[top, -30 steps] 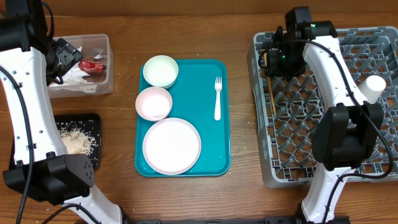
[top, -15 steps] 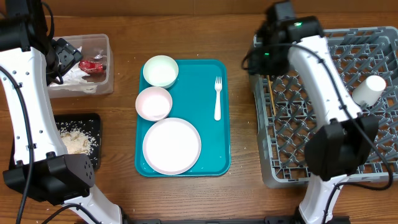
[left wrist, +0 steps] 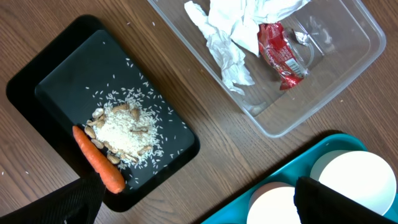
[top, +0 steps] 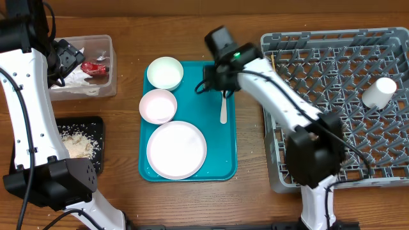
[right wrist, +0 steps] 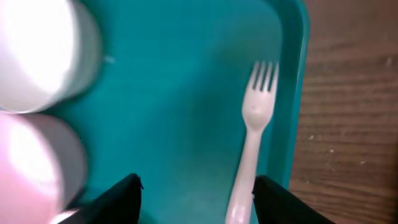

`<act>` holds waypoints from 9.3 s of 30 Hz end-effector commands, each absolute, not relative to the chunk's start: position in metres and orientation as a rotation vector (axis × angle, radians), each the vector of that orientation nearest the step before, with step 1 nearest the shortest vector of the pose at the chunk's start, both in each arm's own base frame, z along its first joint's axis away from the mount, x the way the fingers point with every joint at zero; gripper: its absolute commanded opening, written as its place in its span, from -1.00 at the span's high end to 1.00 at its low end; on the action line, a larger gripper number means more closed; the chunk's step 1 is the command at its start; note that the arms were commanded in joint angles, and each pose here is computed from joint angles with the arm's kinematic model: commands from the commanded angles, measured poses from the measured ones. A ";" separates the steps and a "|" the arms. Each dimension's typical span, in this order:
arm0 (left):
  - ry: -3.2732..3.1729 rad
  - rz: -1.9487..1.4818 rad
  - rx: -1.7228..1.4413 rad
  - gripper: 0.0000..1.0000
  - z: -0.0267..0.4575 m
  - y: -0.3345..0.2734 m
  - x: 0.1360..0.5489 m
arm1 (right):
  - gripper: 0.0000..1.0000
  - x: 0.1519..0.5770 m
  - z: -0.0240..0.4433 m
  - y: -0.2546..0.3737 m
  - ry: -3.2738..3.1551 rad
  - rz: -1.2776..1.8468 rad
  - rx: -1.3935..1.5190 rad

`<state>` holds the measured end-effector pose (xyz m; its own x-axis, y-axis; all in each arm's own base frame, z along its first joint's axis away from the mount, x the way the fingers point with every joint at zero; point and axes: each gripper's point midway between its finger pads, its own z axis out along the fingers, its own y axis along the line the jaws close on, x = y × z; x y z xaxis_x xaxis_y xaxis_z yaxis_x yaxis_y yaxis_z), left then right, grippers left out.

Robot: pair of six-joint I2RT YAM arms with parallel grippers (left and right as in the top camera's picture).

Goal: Sort waste into correct bins and load items into the dishwasher rack

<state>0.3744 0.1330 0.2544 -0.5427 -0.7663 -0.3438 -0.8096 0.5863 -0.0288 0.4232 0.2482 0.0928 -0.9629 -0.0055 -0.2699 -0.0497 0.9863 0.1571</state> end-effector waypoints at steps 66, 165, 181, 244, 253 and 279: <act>2.474 0.201 -1.304 -1.00 0.258 0.134 0.374 | 0.92 0.451 0.200 0.064 2.732 0.323 -0.155; 3.188 -0.002 -0.470 -0.54 0.172 -0.112 0.315 | -1.00 0.387 0.250 0.080 2.560 -0.073 0.368; 3.274 -0.151 -0.549 0.92 0.039 -0.162 0.277 | -1.00 0.387 0.250 0.080 2.560 -0.072 0.368; 2.698 0.097 -0.985 -0.99 0.255 0.061 0.384 | -1.00 0.385 0.253 0.142 2.623 0.410 0.339; 2.650 0.117 -1.116 -1.00 0.255 0.098 0.377 | -1.00 0.340 0.207 0.239 2.772 0.502 -0.340; 2.650 0.116 -1.114 -0.99 0.255 0.098 0.377 | -1.00 0.286 0.053 0.318 2.863 -0.127 -0.662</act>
<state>0.3780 0.0964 0.2557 -0.6634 -0.6983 -0.2688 -0.7158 0.6969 -0.0441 0.2529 0.3426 0.0454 -0.8213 -0.5614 -0.1014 -0.5654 0.8247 0.0131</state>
